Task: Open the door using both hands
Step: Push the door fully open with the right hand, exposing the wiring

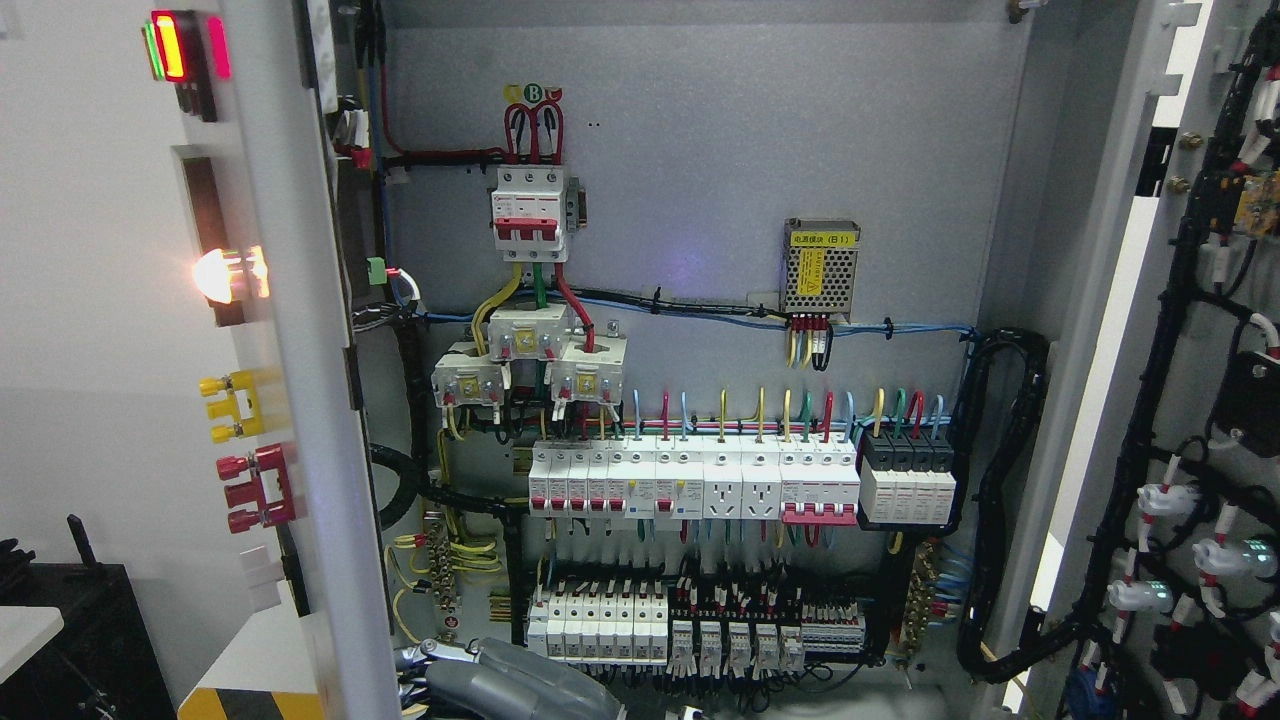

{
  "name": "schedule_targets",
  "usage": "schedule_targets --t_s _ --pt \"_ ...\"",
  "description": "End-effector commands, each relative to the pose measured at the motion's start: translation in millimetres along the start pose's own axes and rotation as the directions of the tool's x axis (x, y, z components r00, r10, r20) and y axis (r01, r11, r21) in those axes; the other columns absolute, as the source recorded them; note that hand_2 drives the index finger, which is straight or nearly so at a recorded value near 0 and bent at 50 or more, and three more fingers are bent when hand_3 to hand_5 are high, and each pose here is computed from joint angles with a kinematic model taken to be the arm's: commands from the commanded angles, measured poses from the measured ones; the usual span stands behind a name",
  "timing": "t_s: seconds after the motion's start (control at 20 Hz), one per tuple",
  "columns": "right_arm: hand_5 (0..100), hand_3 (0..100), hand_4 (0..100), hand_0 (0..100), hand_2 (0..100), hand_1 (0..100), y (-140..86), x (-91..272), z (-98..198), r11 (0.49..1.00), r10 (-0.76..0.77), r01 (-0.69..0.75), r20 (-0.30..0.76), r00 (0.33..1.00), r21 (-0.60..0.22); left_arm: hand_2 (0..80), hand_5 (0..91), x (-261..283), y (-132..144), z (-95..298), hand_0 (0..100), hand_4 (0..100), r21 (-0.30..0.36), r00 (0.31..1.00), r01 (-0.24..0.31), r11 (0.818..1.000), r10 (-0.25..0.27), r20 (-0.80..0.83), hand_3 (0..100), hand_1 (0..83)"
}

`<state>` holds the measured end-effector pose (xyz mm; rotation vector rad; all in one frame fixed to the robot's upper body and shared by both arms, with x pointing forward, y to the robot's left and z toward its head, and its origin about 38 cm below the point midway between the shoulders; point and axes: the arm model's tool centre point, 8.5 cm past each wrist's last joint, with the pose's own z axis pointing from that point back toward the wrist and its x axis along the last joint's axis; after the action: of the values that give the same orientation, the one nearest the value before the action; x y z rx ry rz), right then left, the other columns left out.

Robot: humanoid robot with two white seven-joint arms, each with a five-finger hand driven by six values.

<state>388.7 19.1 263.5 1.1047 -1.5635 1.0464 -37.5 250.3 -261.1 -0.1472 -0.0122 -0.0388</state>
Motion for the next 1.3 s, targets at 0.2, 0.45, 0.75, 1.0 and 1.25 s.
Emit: schedule_targets --t_s 0.2,0.45,0.75,1.0,1.25 --pt "35 45 36 61 23 0 14.9 0.1 1.9 0.999 0.015 -0.015 -0.006 1.000 0.045 0.0 0.0 0.7 -16.5 -3.2 12 0 -0.025 1.000 -0.003 1.000 0.003 0.002 0 38.9" --pt "34 44 35 60 22 0 18.0 -1.3 -0.8 0.998 0.014 -0.013 -0.013 1.000 0.054 0.0 0.0 0.7 -16.5 -3.2 12 0 -0.025 1.000 -0.003 1.000 0.003 0.002 0 38.9" --pt "33 43 34 60 22 0 19.7 -1.7 -3.6 0.998 0.020 -0.019 -0.022 1.000 0.060 0.0 0.0 0.6 -16.5 -3.2 12 0 -0.025 1.000 -0.003 1.000 0.003 0.000 0 38.9" --pt "32 42 33 60 21 0 23.1 -3.7 -5.8 0.997 0.021 -0.019 -0.028 0.999 0.070 0.0 0.0 0.7 -16.5 -3.2 12 0 -0.025 1.000 -0.003 1.000 0.003 0.002 0 38.9" --pt "31 41 31 60 19 0 25.2 -2.0 -9.4 0.997 0.021 -0.020 -0.021 1.000 0.075 0.0 0.0 0.6 -16.5 -3.2 12 0 -0.025 1.000 -0.003 1.000 0.003 0.000 0 38.9"
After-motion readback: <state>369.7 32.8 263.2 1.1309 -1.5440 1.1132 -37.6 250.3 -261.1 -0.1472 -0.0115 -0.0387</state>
